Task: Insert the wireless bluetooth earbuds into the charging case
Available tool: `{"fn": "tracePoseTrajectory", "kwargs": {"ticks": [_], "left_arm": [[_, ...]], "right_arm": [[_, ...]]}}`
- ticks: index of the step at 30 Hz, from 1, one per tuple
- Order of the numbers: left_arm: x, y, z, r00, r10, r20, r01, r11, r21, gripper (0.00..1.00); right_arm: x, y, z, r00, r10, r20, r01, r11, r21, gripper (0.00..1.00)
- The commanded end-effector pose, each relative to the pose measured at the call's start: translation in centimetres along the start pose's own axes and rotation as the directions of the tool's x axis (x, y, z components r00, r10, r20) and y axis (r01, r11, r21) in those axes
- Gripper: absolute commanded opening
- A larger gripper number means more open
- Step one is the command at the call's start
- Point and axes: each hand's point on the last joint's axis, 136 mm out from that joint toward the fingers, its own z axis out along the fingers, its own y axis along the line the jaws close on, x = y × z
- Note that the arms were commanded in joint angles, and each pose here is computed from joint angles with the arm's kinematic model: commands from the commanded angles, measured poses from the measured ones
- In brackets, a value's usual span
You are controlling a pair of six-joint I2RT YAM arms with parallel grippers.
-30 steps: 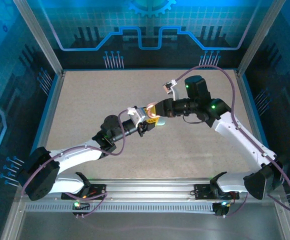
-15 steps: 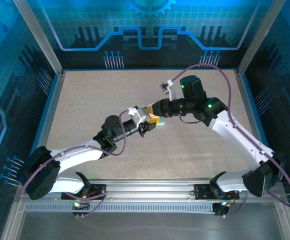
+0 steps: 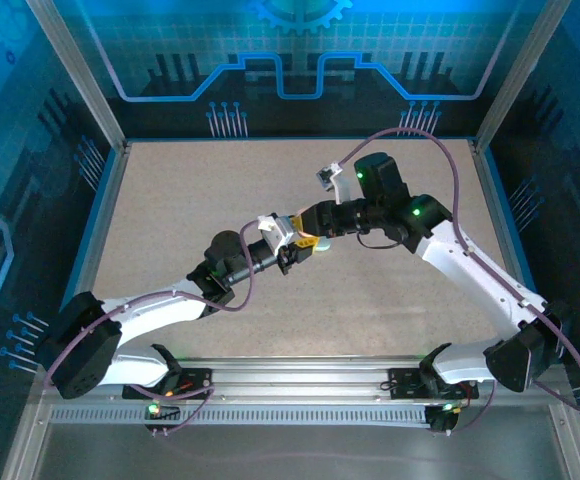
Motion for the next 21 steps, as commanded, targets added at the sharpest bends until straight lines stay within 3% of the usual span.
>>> {"fn": "tracePoseTrajectory", "kwargs": {"ticks": [1,21], "left_arm": [[-3.5,-0.1,0.0,0.993,0.051,0.103,-0.051,0.999,-0.002,0.32],[-3.6,0.0,-0.2,0.993,0.063,0.1,-0.063,0.998,-0.01,0.32]], "right_arm": [[0.3,-1.3,0.1,1.0,0.008,-0.017,-0.006,0.996,0.084,0.25],[-0.2,-1.0,-1.0,1.0,-0.01,0.0,0.01,0.992,0.124,0.31]]}}
